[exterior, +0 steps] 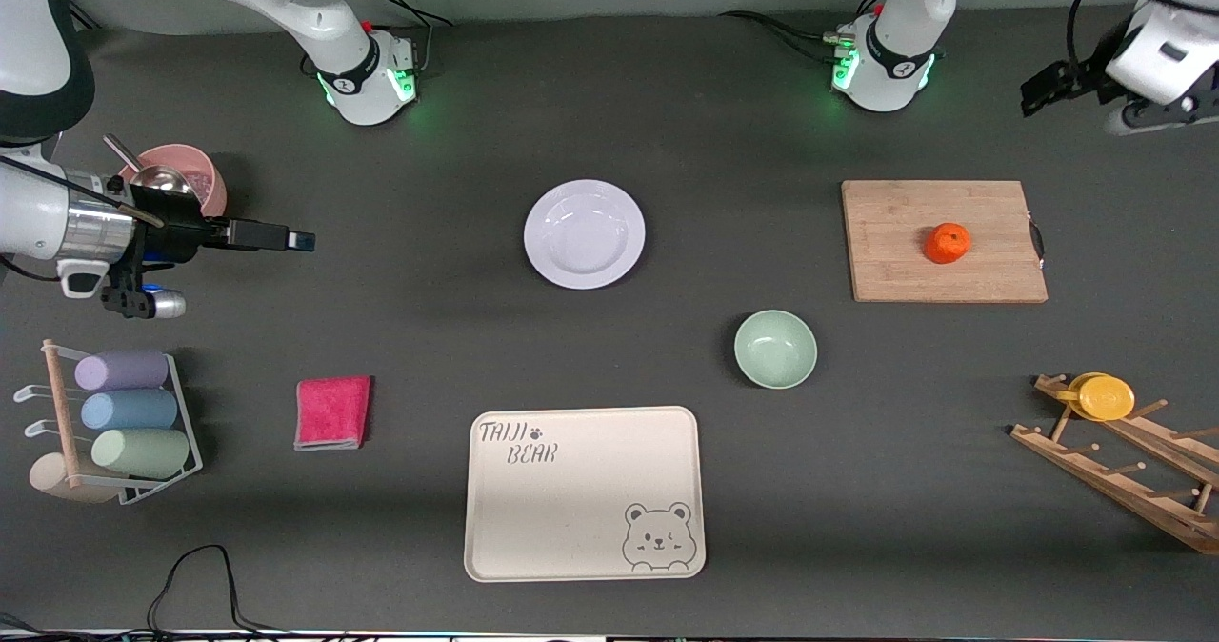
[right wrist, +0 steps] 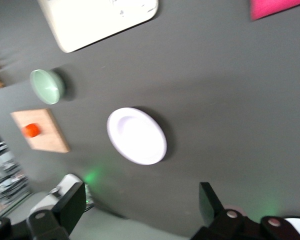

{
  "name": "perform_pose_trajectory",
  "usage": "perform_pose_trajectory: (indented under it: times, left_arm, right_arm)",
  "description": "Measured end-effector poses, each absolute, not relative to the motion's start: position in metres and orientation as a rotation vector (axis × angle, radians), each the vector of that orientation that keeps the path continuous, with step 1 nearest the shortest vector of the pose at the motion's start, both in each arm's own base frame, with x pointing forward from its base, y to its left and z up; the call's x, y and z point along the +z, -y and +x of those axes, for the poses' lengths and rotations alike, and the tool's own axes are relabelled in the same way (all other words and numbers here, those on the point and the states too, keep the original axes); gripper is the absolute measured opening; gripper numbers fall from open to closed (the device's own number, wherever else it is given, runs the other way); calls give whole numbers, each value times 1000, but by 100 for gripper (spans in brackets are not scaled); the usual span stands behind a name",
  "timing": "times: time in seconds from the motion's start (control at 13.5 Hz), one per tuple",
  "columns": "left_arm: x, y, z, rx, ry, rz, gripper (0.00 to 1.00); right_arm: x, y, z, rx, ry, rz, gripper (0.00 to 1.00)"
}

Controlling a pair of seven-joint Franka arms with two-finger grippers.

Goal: Place orange and plate with both arms
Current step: 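Move the left gripper toward the orange on the cutting board, then lower the left gripper and grasp the orange on the board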

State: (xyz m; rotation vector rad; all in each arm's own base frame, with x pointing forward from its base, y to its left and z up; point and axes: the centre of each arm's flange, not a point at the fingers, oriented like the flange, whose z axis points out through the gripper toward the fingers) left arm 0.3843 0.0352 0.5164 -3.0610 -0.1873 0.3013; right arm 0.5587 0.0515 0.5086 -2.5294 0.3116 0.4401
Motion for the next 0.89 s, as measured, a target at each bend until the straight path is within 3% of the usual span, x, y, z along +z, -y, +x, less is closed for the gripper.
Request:
perform_pose_trajectory:
  times: [0.37, 0.89]
  left_arm:
    - [412, -34, 387, 271, 161, -3071, 100]
    - [287, -44, 392, 184, 183, -3094, 100]
  right_arm:
    - [460, -54, 552, 492, -297, -2479, 100]
    - [351, -112, 544, 743, -284, -2385, 100]
